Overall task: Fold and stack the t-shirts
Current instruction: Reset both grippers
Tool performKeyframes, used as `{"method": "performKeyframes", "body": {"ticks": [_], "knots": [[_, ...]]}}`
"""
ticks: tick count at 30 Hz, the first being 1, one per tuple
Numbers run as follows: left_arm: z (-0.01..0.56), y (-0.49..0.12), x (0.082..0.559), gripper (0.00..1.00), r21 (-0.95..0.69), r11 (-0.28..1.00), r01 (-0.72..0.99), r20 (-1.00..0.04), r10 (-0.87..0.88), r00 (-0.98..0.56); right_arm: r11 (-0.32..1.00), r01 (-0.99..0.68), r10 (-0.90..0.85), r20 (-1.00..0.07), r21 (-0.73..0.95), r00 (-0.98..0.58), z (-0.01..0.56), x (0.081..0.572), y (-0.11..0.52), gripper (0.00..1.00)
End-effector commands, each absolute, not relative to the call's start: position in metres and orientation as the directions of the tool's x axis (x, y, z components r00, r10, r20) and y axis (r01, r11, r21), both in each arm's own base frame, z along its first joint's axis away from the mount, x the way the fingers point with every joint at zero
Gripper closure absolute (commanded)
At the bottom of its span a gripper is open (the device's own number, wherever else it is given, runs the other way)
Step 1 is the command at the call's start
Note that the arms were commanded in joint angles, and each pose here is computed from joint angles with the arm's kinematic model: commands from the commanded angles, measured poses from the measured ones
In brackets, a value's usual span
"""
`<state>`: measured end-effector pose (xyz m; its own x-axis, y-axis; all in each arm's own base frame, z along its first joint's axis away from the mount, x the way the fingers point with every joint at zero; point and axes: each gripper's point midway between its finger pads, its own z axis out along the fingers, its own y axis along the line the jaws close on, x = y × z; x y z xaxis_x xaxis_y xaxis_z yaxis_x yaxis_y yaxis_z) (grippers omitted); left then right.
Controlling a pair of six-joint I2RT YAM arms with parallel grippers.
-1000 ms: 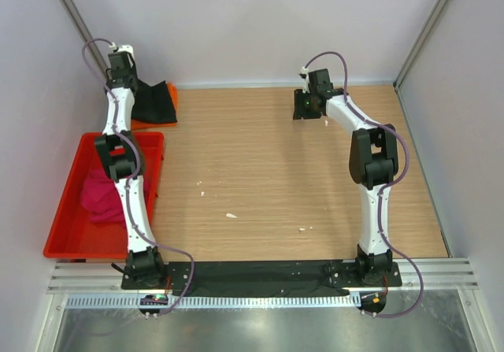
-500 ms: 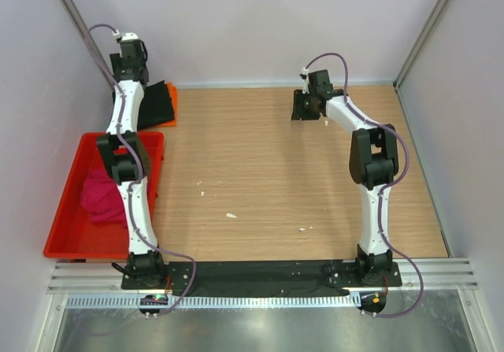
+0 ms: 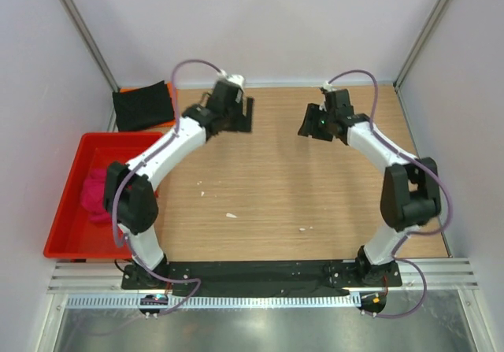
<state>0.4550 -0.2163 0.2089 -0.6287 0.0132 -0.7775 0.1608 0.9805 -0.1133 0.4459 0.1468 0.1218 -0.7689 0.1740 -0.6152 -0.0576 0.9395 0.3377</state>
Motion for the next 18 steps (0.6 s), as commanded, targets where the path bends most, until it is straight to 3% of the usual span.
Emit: {"method": "performKeyframes", "body": {"ticks": [1,4,5,6,7,8,9,11,15,18], "knots": [[0.208,-0.278,0.356,0.26,-0.302,0.893,0.334,-0.698,0.032,-0.716,0.896,0.036,0.306,-0.558,0.442,-0.771,0.124,0.396,0.148,0.41],[0.204,-0.307,0.271,0.22,-0.451,0.768,0.455,-0.637,0.08,-0.767,0.869,0.047,0.357,-0.557,0.493,-0.75,0.137,0.358,0.147,0.33],[0.208,-0.312,0.249,0.21,-0.513,0.728,0.456,-0.615,0.059,-0.786,0.87,0.081,0.367,-0.53,0.487,-0.764,0.118,0.336,0.143,0.25],[0.214,-0.315,0.236,0.19,-0.556,0.679,0.479,-0.622,0.043,-0.782,0.856,0.059,0.391,-0.57,0.514,-0.723,0.138,0.325,0.141,0.21],[0.188,-0.306,0.213,0.18,-0.585,0.67,0.457,-0.569,0.063,-0.82,0.834,0.084,0.432,-0.551,0.545,-0.714,0.137,0.315,0.142,0.15],[0.213,-0.297,0.197,0.17,-0.632,0.615,0.471,-0.599,-0.002,-0.801,0.826,0.11,0.449,-0.526,0.553,-0.722,0.122,0.296,0.139,0.02],[0.194,-0.289,0.186,0.16,-0.656,0.602,0.456,-0.587,-0.025,-0.809,0.802,0.098,0.478,-0.536,0.589,-0.696,0.134,0.285,0.139,0.0],[0.22,-0.275,0.166,0.14,-0.698,0.518,0.494,-0.628,-0.113,-0.77,0.765,0.179,0.531,-0.447,0.619,-0.72,0.114,0.254,0.136,0.0],[0.215,-0.257,0.137,0.12,-0.819,0.378,0.432,-0.545,-0.274,-0.793,0.674,0.286,0.627,-0.323,0.682,-0.709,0.089,0.21,0.133,0.0],[0.217,-0.238,0.126,0.11,-0.835,0.334,0.438,-0.542,-0.353,-0.763,0.623,0.36,0.68,-0.254,0.694,-0.688,0.073,0.187,0.128,0.0]]}}
